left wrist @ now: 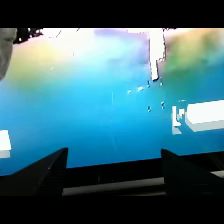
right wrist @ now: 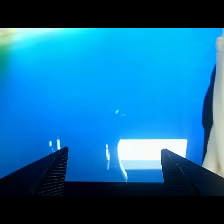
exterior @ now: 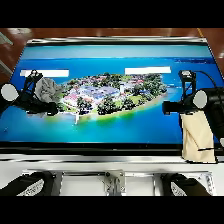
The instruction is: Fold the shirts.
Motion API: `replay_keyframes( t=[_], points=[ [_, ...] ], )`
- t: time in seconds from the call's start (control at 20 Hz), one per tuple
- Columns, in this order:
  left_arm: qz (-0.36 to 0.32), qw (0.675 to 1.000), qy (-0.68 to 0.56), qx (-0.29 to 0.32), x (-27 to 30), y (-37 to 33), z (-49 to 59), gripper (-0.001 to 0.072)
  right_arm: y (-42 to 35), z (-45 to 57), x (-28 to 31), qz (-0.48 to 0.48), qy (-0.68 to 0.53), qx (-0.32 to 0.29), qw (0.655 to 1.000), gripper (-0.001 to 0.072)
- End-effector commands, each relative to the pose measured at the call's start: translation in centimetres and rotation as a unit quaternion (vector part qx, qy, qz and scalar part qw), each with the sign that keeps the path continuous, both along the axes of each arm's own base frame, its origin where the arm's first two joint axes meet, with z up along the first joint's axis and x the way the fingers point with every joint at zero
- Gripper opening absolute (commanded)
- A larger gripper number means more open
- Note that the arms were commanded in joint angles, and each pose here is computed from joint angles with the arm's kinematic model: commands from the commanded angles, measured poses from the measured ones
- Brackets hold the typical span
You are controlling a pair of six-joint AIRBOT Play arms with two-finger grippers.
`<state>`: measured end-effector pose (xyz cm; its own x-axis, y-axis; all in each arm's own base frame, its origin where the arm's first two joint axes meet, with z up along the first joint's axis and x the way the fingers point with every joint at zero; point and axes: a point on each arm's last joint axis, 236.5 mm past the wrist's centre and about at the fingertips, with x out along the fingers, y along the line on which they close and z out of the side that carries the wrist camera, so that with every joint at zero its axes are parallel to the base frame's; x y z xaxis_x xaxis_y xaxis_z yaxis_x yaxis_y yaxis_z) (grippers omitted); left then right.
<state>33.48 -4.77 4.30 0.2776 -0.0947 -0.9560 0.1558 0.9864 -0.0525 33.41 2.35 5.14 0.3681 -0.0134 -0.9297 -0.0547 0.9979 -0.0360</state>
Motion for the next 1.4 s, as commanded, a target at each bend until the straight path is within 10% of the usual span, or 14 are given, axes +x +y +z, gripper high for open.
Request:
replay_keyframes(
  t=[0.0, 0.5, 1.1, 1.15, 1.2, 1.35],
  points=[
    [0.004, 0.999, -0.041, -0.015, 2.3, -0.7, 0.2, 0.0656, 1.0, 0.3, 0.7, 0.001, -0.017, 0.022, 1.000, 0.0690],
    [0.092, 0.986, -0.116, 0.083, 10.9, 8.2, 1.6, 0.0714, 1.4, 0.3, 0.8, -0.001, -0.017, 0.033, 0.999, 0.0691],
    [0.210, 0.976, 0.056, 0.013, 15.2, 15.6, -12.7, 0.0705, 1.4, 0.3, 0.8, -0.008, -0.017, 0.035, 0.999, 0.0690],
    [0.211, 0.976, 0.059, 0.011, 15.1, 15.5, -12.9, 0.0487, 1.4, 0.3, 0.8, -0.008, -0.017, 0.035, 0.999, 0.0690],
    [0.211, 0.975, 0.062, 0.004, 15.0, 15.2, -12.7, 0.0030, 1.4, 0.3, 0.8, -0.008, -0.017, 0.035, 0.999, 0.0690],
    [0.158, 0.986, 0.039, -0.044, 16.1, 12.0, -8.5, 0.0039, 1.4, 0.6, 1.3, -0.007, -0.030, 0.034, 0.999, 0.0691]
  ],
)
